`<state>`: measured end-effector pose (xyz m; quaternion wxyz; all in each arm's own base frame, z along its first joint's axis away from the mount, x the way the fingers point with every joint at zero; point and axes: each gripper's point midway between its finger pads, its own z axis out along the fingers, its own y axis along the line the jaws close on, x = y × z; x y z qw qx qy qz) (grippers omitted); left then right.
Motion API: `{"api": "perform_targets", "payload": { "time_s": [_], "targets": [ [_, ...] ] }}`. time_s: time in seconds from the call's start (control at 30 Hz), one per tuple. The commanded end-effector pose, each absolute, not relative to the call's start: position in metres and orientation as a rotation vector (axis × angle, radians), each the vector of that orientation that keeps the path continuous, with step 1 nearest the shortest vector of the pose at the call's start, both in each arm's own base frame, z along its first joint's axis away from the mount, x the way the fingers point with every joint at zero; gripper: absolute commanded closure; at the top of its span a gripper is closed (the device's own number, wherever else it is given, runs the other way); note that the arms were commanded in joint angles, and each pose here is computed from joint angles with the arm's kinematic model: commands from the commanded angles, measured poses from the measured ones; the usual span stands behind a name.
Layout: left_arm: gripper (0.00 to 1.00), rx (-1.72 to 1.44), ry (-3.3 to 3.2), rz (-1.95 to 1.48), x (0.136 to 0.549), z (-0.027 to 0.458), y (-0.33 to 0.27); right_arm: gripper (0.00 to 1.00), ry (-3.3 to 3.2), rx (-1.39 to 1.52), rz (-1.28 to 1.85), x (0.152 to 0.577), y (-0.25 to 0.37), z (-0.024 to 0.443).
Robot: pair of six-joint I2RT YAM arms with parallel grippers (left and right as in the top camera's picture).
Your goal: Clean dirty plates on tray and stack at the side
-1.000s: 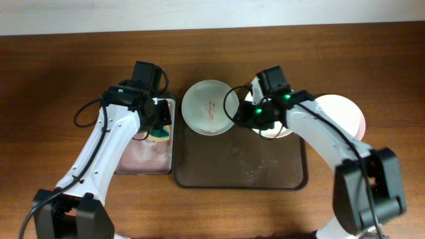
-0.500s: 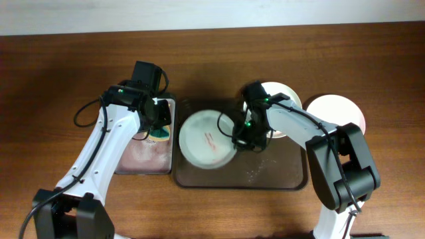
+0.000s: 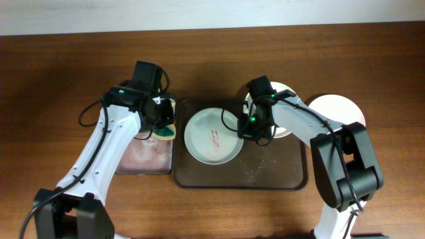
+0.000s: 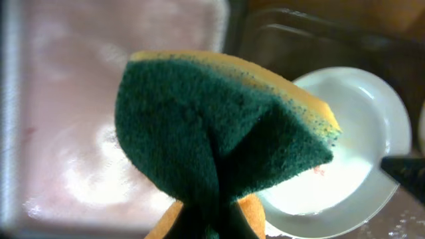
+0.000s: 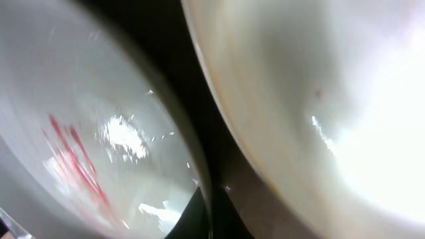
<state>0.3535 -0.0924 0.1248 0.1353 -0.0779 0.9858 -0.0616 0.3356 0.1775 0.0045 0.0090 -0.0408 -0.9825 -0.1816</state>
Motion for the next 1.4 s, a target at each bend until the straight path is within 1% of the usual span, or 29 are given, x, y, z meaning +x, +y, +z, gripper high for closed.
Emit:
{"api": "perform_targets", "payload": {
  "time_s": [0.0,0.23,0.3,0.4,0.5,0.53,0.6,0.63,0.73,0.77,0.8,0.87,0.93,1.0,1.03,1.1,1.13,1.17,1.27,1.33,1.37],
  "targets": [
    [1.00,-0.092,2.880,-0.401,0.341,0.109,-0.136,0.96,-3.060,-0.126,-0.475,0.329,0.166,-0.002],
    [1.00,-0.030,2.883,-0.515,0.343,0.076,-0.201,0.96,-3.035,-0.085,-0.454,0.318,0.174,-0.002],
    [1.00,-0.098,2.910,-0.536,0.342,0.062,-0.213,0.96,-3.035,-0.085,-0.454,0.318,0.174,-0.002],
    [1.00,-0.045,2.941,-0.786,0.340,0.044,-0.247,0.96,-3.035,-0.085,-0.453,0.318,0.174,-0.002],
    [1.00,0.018,2.978,-0.977,0.332,0.027,-0.268,0.96,-3.035,-0.085,-0.453,0.318,0.174,-0.002],
    [1.00,0.010,2.996,-0.983,0.330,0.021,-0.268,0.96,-3.034,-0.086,-0.452,0.318,0.174,-0.002],
    [1.00,-0.013,3.033,-0.949,0.328,0.005,-0.263,0.96,-3.032,-0.086,-0.450,0.317,0.174,-0.002],
    [1.00,-0.037,3.061,-0.856,0.328,-0.009,-0.254,0.96,-3.031,-0.086,-0.449,0.317,0.174,-0.002],
    [1.00,-0.235,3.115,-0.233,0.328,-0.036,-0.182,0.96,-3.026,-0.088,-0.444,0.316,0.173,-0.002],
    [1.00,-0.278,3.109,-0.128,0.329,-0.038,-0.167,0.96,-3.024,-0.088,-0.442,0.315,0.173,-0.002],
    [1.00,-0.315,3.100,-0.023,0.329,-0.038,-0.150,0.96,-3.025,-0.089,-0.431,0.315,0.171,-0.003],
    [1.00,-0.369,3.099,0.080,0.329,-0.038,-0.126,0.96,-3.028,-0.092,-0.399,0.314,0.168,-0.004],
    [1.00,-0.363,3.100,0.084,0.334,-0.032,-0.115,0.96,-3.025,-0.093,-0.397,0.313,0.167,-0.004],
    [1.00,-0.278,3.086,0.012,0.343,-0.014,-0.121,0.96,-3.023,-0.094,-0.395,0.312,0.167,-0.004],
    [1.00,-0.222,3.058,-0.071,0.349,0.008,-0.131,0.96,-3.022,-0.094,-0.395,0.312,0.167,-0.004],
    [1.00,-0.018,2.949,-0.428,0.357,0.062,-0.179,0.96,-3.022,-0.094,-0.395,0.312,0.167,-0.004],
    [1.00,0.022,2.911,-0.502,0.358,0.075,-0.190,0.96,-3.022,-0.094,-0.395,0.312,0.167,-0.004],
    [1.00,0.051,2.888,-0.516,0.357,0.082,-0.198,0.96,-3.022,-0.094,-0.395,0.312,0.167,-0.004],
    [1.00,0.045,2.920,-0.507,0.350,0.074,-0.204,0.96,-3.022,-0.094,-0.395,0.312,0.167,-0.004],
    [1.00,0.039,2.933,-0.478,0.349,0.070,-0.200,0.78,-3.027,-0.093,-0.400,0.314,0.168,-0.004],
    [1.00,0.024,2.937,-0.396,0.350,0.067,-0.191,0.76,-3.046,-0.088,-0.415,0.319,0.170,-0.003]
  ]
}}
